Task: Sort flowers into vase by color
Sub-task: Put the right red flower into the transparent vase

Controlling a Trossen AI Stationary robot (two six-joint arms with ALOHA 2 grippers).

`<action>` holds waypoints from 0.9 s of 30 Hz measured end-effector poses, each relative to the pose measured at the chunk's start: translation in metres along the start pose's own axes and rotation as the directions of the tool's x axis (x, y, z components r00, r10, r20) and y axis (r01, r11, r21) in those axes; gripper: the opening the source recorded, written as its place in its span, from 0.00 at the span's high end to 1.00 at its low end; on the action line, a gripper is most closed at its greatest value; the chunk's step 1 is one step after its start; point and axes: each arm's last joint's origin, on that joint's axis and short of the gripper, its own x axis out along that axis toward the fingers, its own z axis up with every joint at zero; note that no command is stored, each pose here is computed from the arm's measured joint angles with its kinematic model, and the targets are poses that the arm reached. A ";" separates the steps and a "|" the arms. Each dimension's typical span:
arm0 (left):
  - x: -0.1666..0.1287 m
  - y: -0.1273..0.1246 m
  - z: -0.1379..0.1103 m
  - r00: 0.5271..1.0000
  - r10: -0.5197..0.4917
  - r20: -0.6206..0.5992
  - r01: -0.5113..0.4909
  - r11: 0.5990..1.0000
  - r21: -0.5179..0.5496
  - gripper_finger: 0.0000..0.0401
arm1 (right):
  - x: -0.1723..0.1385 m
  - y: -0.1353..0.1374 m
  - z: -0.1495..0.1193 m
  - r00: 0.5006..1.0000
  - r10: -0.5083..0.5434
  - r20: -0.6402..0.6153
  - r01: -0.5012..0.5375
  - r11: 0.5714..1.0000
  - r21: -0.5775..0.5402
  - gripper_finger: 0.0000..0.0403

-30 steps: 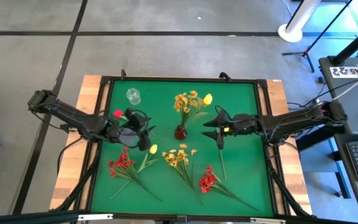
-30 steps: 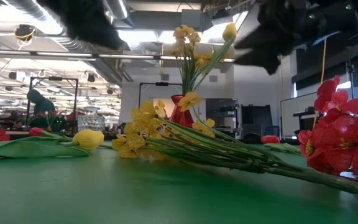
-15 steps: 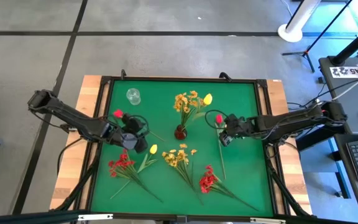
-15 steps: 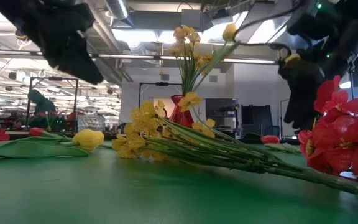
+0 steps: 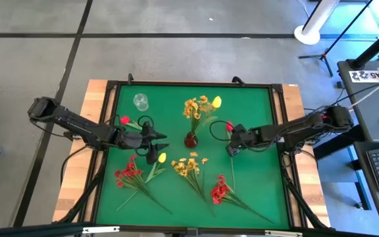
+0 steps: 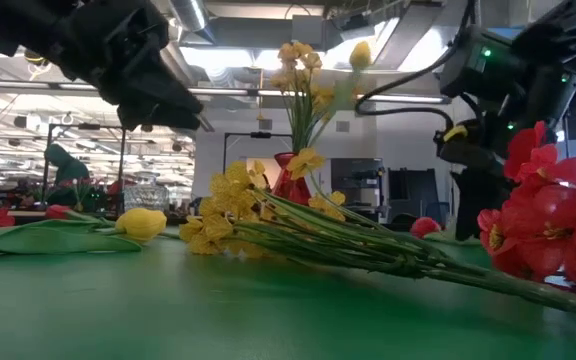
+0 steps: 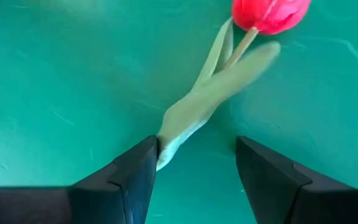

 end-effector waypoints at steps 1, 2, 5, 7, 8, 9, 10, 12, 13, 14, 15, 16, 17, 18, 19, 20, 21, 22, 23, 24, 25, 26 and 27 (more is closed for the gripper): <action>0.000 0.000 0.000 1.000 0.001 0.003 -0.001 1.000 0.002 0.53 | 0.001 0.002 0.001 1.000 -0.006 -0.003 0.006 1.000 -0.003 0.46; 0.000 0.000 0.000 1.000 0.001 0.004 -0.001 1.000 0.010 0.53 | 0.002 0.005 0.003 1.000 -0.015 -0.003 0.015 1.000 -0.010 0.46; 0.000 0.000 0.001 1.000 0.000 0.010 0.000 1.000 0.012 0.53 | 0.003 0.013 0.008 0.999 -0.034 -0.007 0.033 0.999 -0.041 0.46; 0.000 0.000 0.001 1.000 0.000 0.014 -0.001 1.000 0.015 0.53 | 0.004 0.018 0.012 0.999 -0.039 -0.010 0.038 0.997 -0.062 0.47; 0.000 0.000 0.002 1.000 0.000 0.016 0.000 1.000 0.014 0.53 | 0.004 0.022 0.014 0.999 -0.035 -0.011 0.034 0.997 -0.068 0.47; 0.000 0.000 0.002 1.000 -0.002 0.019 0.001 1.000 0.014 0.53 | 0.005 0.024 0.016 0.999 -0.033 -0.012 0.032 0.996 -0.079 0.48; 0.000 0.000 0.002 1.000 -0.002 0.019 0.001 1.000 0.015 0.53 | 0.006 0.026 0.017 0.999 -0.036 -0.016 0.035 0.995 -0.090 0.49; 0.000 0.000 0.002 1.000 -0.001 0.018 0.001 1.000 0.023 0.53 | 0.009 0.028 0.017 0.998 -0.049 -0.026 0.046 0.992 -0.115 0.54; 0.000 0.000 0.002 1.000 -0.001 0.019 0.001 1.000 0.028 0.53 | 0.010 0.029 0.017 0.998 -0.056 -0.030 0.052 0.991 -0.122 0.57; 0.000 0.000 0.002 1.000 -0.002 0.020 0.001 1.000 0.031 0.53 | 0.011 0.029 0.018 0.998 -0.061 -0.033 0.056 0.990 -0.127 0.61; 0.000 0.000 0.002 1.000 -0.002 0.020 0.001 1.000 0.031 0.53 | 0.012 0.030 0.018 0.997 -0.067 -0.038 0.061 0.989 -0.133 0.64; 0.000 0.000 0.002 1.000 -0.002 0.021 0.001 1.000 0.031 0.53 | 0.012 0.030 0.017 0.996 -0.074 -0.044 0.067 0.988 -0.142 0.69; 0.000 0.000 0.002 1.000 -0.001 0.021 0.001 1.000 0.031 0.53 | 0.011 0.029 0.017 0.995 -0.081 -0.050 0.072 0.985 -0.155 0.74; 0.000 0.000 0.002 1.000 -0.001 0.021 0.001 1.000 0.031 0.53 | 0.011 0.029 0.017 0.994 -0.089 -0.059 0.078 0.983 -0.164 0.78; 0.000 0.000 0.002 1.000 -0.002 0.021 0.001 1.000 0.031 0.53 | 0.010 0.029 0.017 0.993 -0.096 -0.067 0.083 0.981 -0.174 0.84; 0.000 0.000 0.002 1.000 -0.002 0.021 0.001 1.000 0.031 0.53 | 0.008 0.028 0.017 0.992 -0.102 -0.077 0.085 0.978 -0.190 0.89; 0.000 0.000 0.002 1.000 -0.002 0.022 0.001 1.000 0.031 0.53 | 0.005 0.027 0.017 0.990 -0.112 -0.090 0.092 0.974 -0.205 0.94; 0.000 0.000 0.002 1.000 -0.001 0.024 0.000 1.000 0.030 0.53 | 0.002 0.027 0.017 0.987 -0.121 -0.103 0.095 0.970 -0.222 0.96; 0.000 0.000 0.003 1.000 0.001 0.026 -0.002 1.000 0.029 0.53 | -0.002 0.027 0.018 0.986 -0.124 -0.111 0.097 0.969 -0.229 0.97; 0.000 0.000 0.003 1.000 0.002 0.030 -0.003 1.000 0.028 0.53 | -0.007 0.028 0.020 0.986 -0.123 -0.108 0.095 0.969 -0.229 0.97; 0.000 -0.001 0.004 0.999 -0.001 0.041 0.000 1.000 0.025 0.53 | -0.014 0.031 0.024 0.988 -0.118 -0.099 0.093 0.969 -0.228 0.96; 0.000 -0.001 0.005 0.999 -0.005 0.052 0.004 1.000 0.026 0.53 | -0.023 0.032 0.026 0.989 -0.122 -0.086 0.100 0.968 -0.232 0.95; 0.000 -0.002 0.007 0.998 -0.011 0.067 0.009 0.999 0.032 0.53 | -0.031 0.033 0.027 0.988 -0.140 -0.070 0.119 0.963 -0.242 0.96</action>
